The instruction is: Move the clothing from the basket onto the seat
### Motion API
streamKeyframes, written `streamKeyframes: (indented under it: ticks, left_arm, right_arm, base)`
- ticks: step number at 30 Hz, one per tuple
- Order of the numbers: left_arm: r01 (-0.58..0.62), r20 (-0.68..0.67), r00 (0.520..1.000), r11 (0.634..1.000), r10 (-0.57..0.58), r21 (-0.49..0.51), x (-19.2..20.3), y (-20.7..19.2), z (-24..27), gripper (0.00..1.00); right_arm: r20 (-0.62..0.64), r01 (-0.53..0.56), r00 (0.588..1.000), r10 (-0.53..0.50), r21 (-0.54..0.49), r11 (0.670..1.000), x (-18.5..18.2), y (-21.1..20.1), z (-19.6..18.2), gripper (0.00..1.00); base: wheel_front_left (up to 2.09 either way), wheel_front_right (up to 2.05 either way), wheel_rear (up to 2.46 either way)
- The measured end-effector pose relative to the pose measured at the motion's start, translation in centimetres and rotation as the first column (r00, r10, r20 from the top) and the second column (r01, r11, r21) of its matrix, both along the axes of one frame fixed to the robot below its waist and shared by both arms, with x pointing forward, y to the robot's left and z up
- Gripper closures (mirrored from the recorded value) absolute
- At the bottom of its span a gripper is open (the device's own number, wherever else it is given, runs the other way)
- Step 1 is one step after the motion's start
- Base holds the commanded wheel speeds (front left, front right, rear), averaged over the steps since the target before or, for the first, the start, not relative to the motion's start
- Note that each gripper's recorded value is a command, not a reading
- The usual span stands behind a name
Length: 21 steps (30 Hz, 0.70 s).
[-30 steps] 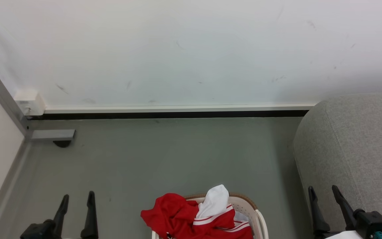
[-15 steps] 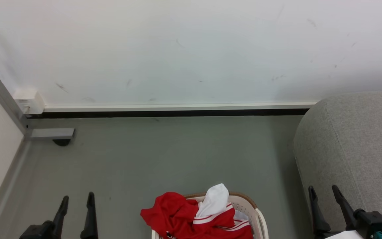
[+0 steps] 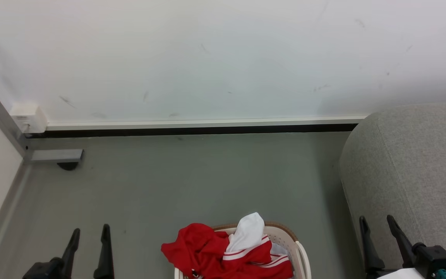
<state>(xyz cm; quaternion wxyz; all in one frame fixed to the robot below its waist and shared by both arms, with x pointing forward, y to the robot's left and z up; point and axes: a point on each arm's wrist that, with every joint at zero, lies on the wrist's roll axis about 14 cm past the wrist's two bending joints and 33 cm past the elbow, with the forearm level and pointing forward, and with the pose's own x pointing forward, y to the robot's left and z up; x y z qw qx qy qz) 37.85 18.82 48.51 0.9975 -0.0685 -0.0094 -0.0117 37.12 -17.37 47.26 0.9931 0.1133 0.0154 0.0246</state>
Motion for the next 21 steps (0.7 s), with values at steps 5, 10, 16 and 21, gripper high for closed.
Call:
streamKeyframes:
  ticks: [5, 10, 16, 21]
  left_arm:
    - [0.023, -0.012, 1.0, 1.0, -0.023, 0.002, 0.4, -0.8, -0.4, 0.0]
    - [0.065, -0.033, 0.997, 0.998, -0.065, 0.004, 1.5, -2.1, -1.2, 0.0]
    - [0.145, -0.111, 0.984, 0.989, -0.14, 0.032, 3.5, -4.2, -3.9, 0.0]
    - [0.235, -0.24, 0.946, 0.97, -0.216, 0.055, 4.9, -6.6, -8.2, 0.0]
  right_arm:
    - [-0.005, 0.005, 1.0, -0.005, -0.001, 1.0, 0.0, -0.2, -0.2, 0.0]
    - [-0.011, 0.017, 1.0, -0.017, -0.003, 1.0, 0.4, -0.6, -0.4, 0.0]
    - [-0.022, 0.031, 0.999, -0.031, -0.009, 0.999, 1.6, -1.2, -0.8, 0.0]
    - [-0.044, 0.031, 0.999, -0.032, -0.016, 0.999, 2.7, -1.4, -1.8, 0.0]
  base:
    - [0.0, 0.0, 0.0]
    - [0.0, 0.0, 0.0]
    - [0.0, 0.0, 0.0]
    - [0.0, 0.0, 0.0]
